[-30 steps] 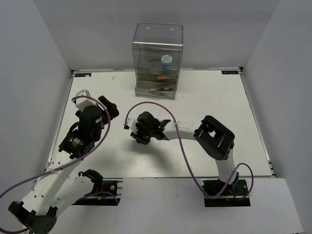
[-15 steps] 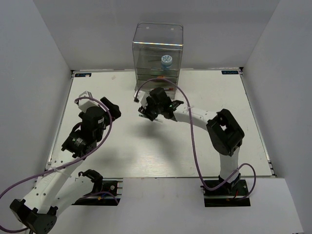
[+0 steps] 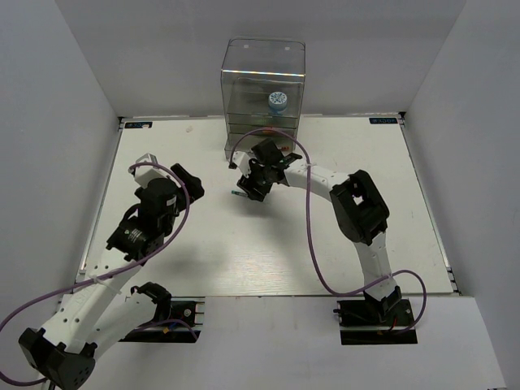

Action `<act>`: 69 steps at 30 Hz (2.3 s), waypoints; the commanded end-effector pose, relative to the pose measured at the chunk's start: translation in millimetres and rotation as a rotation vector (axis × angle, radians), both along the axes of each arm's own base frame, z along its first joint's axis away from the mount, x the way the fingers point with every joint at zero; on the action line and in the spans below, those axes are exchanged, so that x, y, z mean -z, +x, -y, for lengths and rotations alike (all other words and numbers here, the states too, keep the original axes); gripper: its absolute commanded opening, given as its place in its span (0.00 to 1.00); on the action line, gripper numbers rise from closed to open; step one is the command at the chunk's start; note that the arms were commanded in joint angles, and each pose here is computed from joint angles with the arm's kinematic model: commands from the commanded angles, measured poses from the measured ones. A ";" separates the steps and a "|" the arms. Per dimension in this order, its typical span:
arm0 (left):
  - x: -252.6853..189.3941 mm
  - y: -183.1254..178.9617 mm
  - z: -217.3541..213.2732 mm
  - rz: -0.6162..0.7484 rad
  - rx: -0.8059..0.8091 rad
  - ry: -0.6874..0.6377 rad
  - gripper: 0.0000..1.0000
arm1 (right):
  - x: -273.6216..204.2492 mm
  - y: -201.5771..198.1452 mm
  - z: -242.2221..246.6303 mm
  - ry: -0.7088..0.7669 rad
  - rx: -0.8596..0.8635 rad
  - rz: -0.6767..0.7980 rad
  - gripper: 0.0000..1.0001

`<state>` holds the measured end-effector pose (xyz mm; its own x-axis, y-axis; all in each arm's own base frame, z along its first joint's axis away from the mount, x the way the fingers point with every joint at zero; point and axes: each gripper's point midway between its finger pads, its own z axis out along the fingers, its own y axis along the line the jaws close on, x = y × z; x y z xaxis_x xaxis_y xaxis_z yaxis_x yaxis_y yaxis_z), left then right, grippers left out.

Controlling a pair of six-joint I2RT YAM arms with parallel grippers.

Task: Sort the stationery into containers
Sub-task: Pick up the pen from the center of the board, then place the pen in the drawer.

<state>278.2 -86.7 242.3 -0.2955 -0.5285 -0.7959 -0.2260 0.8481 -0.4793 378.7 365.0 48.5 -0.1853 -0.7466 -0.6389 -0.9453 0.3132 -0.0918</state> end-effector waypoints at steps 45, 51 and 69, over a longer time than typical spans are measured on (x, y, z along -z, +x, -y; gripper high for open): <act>35.7 2.9 21.6 -0.055 0.060 -0.068 0.99 | -110.9 126.3 30.4 0.050 -0.129 0.418 0.00; 39.3 4.6 26.1 -0.068 0.075 -0.071 0.99 | -99.1 162.4 33.4 -0.023 -0.149 0.537 0.00; 39.9 5.7 28.3 -0.068 0.087 -0.067 0.99 | -114.0 170.5 32.6 0.038 -0.106 0.577 0.60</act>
